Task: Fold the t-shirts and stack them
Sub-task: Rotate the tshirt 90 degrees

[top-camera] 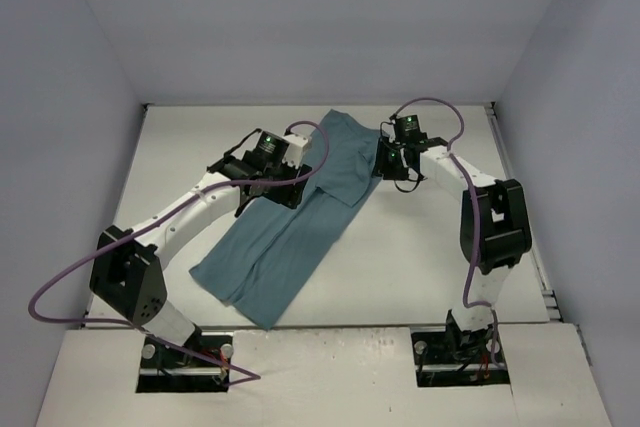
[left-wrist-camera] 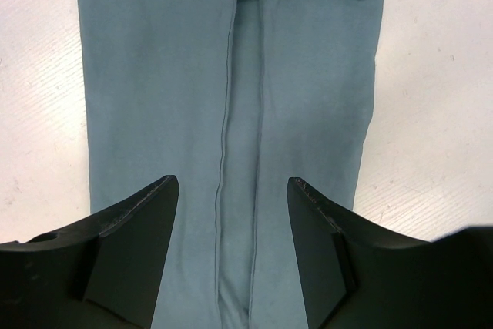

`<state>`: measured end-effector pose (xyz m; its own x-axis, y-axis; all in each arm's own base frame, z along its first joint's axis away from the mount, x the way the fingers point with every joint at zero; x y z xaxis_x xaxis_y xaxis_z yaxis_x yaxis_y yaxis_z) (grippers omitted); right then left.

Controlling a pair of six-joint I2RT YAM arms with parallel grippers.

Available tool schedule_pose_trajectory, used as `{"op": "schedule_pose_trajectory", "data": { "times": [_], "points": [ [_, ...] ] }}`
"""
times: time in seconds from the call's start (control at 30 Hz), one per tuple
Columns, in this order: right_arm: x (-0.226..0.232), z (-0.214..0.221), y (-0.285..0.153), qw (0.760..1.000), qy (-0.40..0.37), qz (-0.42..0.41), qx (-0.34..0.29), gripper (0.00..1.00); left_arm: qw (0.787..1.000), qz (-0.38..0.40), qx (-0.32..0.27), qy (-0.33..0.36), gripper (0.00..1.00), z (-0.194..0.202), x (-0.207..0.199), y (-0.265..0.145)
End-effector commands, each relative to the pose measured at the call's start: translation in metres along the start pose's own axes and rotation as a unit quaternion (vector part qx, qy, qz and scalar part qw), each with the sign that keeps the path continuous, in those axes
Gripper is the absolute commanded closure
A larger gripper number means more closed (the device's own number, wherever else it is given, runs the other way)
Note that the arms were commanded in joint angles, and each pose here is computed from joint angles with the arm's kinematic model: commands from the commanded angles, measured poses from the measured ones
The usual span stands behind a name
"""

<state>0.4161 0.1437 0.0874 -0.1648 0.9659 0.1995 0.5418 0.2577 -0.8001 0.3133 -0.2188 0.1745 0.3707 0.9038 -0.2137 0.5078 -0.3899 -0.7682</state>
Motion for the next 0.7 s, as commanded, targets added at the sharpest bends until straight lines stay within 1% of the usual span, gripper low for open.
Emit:
{"op": "schedule_pose_trajectory", "data": {
  "times": [0.0, 0.43, 0.53, 0.57, 0.63, 0.67],
  "points": [
    [0.014, -0.024, -0.006, 0.998, -0.018, -0.025, -0.047, 0.67, 0.999, 0.012, -0.034, -0.002, 0.44, -0.014, -0.003, -0.015],
    [0.017, -0.010, 0.036, 0.999, -0.010, -0.040, -0.014, 0.68, 1.000, 0.002, -0.031, 0.001, 0.44, -0.008, 0.002, -0.019],
    [0.023, -0.012, 0.039, 0.999, -0.015, -0.046, -0.016, 0.72, 1.000, -0.002, -0.030, -0.001, 0.44, -0.007, 0.005, -0.020],
    [0.024, -0.014, 0.038, 0.999, -0.017, -0.048, -0.018, 0.76, 1.000, -0.002, -0.031, -0.001, 0.44, -0.007, 0.005, -0.021],
    [0.028, -0.017, 0.036, 0.998, -0.021, -0.051, -0.023, 0.87, 1.000, -0.004, -0.031, -0.002, 0.44, -0.007, 0.006, -0.021],
    [0.031, -0.019, 0.035, 0.998, -0.022, -0.053, -0.025, 0.90, 1.000, -0.004, -0.031, -0.002, 0.44, -0.007, 0.006, -0.021]
  ]
}}
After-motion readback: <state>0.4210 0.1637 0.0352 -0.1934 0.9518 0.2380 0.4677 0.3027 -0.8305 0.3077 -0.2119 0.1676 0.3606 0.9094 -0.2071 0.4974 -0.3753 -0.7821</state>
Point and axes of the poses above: each gripper's point midway between its finger pads, its own y axis out along the fingers, its own x axis along the line the jaws close on, z = x × y, the point moved 2 cm from there along -y, back along the fingers, and after that the axes turned 11 degrees about -y, right-handed, at the moved point
